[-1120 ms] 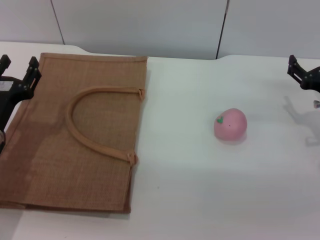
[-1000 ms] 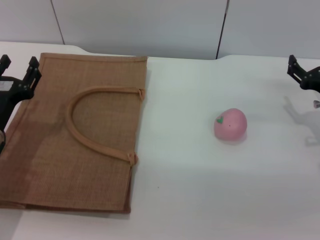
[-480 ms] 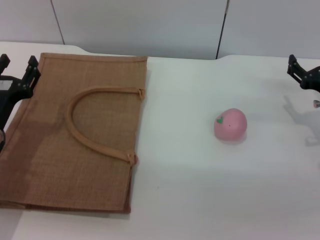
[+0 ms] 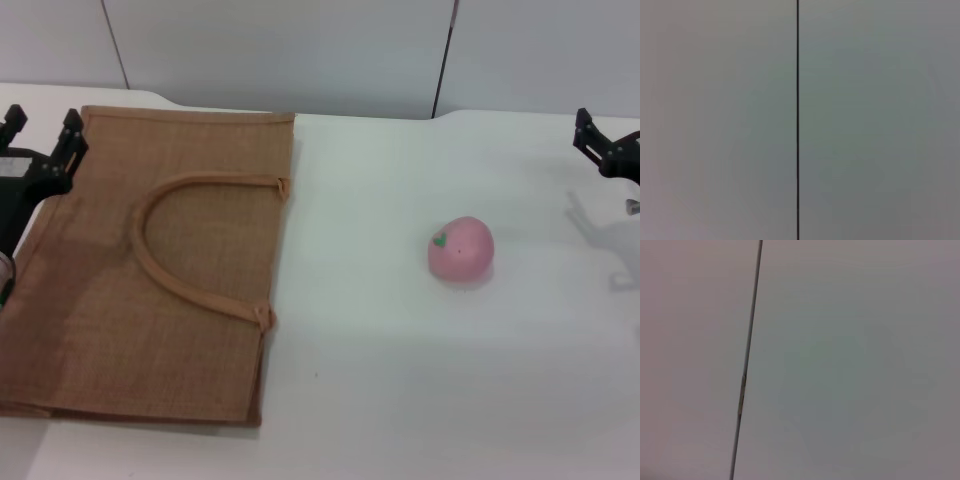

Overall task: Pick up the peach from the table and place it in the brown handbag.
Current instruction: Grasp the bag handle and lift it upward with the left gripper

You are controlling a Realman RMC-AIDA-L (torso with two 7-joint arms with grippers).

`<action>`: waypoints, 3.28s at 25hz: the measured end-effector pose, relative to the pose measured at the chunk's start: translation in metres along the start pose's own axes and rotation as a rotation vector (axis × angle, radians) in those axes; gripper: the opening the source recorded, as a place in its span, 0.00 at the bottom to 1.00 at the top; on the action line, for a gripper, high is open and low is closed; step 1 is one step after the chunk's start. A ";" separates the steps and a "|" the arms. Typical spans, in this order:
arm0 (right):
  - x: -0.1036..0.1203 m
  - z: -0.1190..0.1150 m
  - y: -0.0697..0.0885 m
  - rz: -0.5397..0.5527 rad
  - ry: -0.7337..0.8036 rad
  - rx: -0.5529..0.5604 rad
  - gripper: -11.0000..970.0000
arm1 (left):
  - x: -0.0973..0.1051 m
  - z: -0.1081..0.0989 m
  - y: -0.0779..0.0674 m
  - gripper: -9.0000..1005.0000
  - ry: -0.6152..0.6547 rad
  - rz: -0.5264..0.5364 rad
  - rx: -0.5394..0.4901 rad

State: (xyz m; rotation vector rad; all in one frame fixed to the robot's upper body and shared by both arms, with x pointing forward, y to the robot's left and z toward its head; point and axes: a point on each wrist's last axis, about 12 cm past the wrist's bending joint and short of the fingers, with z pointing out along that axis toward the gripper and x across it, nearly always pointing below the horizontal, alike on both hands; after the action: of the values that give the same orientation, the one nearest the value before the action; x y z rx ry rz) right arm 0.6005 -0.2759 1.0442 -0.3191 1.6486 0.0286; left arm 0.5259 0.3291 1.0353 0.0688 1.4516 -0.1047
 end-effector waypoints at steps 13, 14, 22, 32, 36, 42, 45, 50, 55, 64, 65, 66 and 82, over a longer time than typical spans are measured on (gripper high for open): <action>0.000 0.000 0.000 -0.004 0.001 -0.003 0.91 | -0.008 0.017 -0.009 0.67 0.101 -0.074 0.315; 0.000 0.000 0.000 -0.003 0.001 -0.002 0.91 | -0.009 0.017 -0.009 0.67 0.114 -0.075 0.339; 0.002 -0.002 -0.002 -0.004 0.005 0.000 0.91 | -0.015 0.012 0.003 0.66 0.252 -0.075 0.498; 0.002 -0.002 -0.002 -0.006 0.007 -0.001 0.91 | -0.026 0.002 0.039 0.65 0.373 -0.119 0.439; 0.002 -0.002 -0.001 -0.006 0.006 -0.002 0.91 | -0.029 0.001 0.044 0.65 0.355 -0.165 0.393; 0.001 -0.001 0.000 -0.008 0.003 -0.007 0.91 | -0.032 0.008 0.043 0.65 0.355 -0.264 0.370; 0.001 -0.001 0.000 -0.009 0.003 -0.008 0.91 | -0.035 0.014 0.039 0.65 0.360 -0.252 0.404; -0.002 0.001 0.002 -0.007 -0.006 -0.015 0.91 | -0.042 0.027 0.033 0.64 0.437 -0.146 0.511; -0.001 0.001 0.004 -0.013 -0.005 -0.026 0.91 | -0.047 0.034 0.033 0.64 0.538 -0.078 0.563; -0.001 0.000 0.005 -0.014 -0.004 -0.028 0.90 | -0.050 0.034 0.040 0.63 0.624 -0.036 0.557; -0.001 0.000 0.005 -0.014 -0.004 -0.028 0.90 | -0.050 0.034 0.041 0.63 0.632 -0.038 0.556; -0.001 0.000 0.005 -0.014 -0.004 -0.029 0.90 | -0.050 0.034 0.041 0.63 0.636 -0.040 0.553; -0.002 0.001 0.011 -0.022 -0.010 -0.055 0.90 | -0.051 0.039 0.039 0.62 0.666 -0.147 0.514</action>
State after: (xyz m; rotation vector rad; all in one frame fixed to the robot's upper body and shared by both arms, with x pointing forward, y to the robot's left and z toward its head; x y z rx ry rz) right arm 0.5995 -0.2646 1.0444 -0.3787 1.6366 0.0594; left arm 0.5628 0.3651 1.0902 0.4512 2.0612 -0.6218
